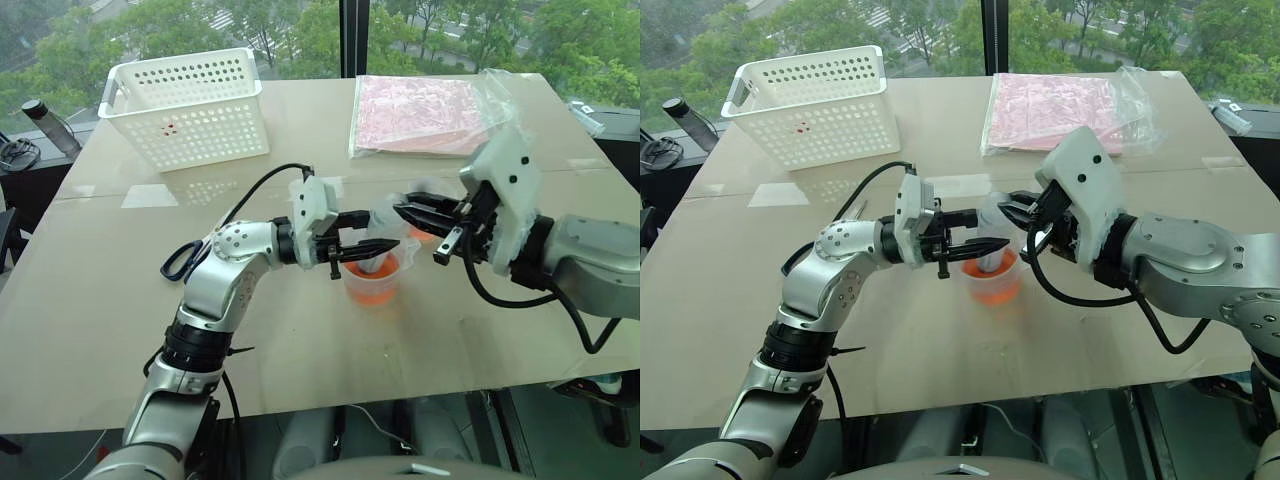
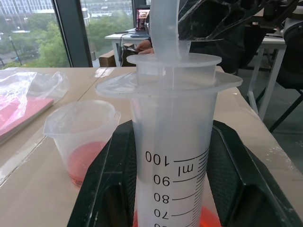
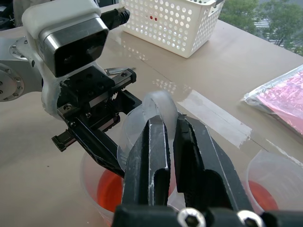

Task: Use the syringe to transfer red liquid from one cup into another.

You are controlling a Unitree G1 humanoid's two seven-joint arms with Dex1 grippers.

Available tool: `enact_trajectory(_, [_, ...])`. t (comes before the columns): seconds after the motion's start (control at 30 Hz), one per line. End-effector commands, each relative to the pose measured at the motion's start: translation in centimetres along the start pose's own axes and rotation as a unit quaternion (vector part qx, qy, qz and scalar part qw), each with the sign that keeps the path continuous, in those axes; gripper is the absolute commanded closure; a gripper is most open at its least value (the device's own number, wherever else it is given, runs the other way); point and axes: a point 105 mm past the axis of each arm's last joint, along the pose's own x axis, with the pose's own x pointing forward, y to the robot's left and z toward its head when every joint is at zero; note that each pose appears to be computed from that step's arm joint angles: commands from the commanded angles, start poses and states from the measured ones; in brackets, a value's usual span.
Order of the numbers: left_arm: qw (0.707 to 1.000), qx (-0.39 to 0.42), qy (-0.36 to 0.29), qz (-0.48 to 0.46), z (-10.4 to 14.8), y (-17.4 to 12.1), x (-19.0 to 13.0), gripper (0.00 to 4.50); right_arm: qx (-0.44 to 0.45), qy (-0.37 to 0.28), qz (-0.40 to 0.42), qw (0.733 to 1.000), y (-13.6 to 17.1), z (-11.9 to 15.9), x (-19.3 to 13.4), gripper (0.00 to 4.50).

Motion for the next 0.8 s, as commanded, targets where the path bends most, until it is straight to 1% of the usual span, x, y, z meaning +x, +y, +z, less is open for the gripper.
enact_trajectory(0.03, [0.999, -0.029, 0.000, -0.029, -0.5, -1.2, 0.0, 3.07, -0.007, -0.021, -0.033, 0.999, -1.4, 1.2, -0.2, 4.46])
enact_trajectory(0.3, [0.998, -0.041, 0.007, -0.043, -0.6, -1.5, 0.1, 3.07, -0.005, -0.039, -0.039, 0.998, -1.9, 2.2, -0.4, 4.46])
enact_trajectory(0.53, [0.998, -0.045, 0.009, -0.051, -0.5, -1.7, 0.2, 3.07, -0.010, -0.066, -0.049, 0.997, -2.7, 3.9, -1.0, 4.46])
enact_trajectory(0.8, [0.997, -0.047, 0.011, -0.056, -0.5, -1.8, 0.1, 3.07, -0.023, -0.076, -0.055, 0.995, -3.2, 4.9, -1.5, 4.46])
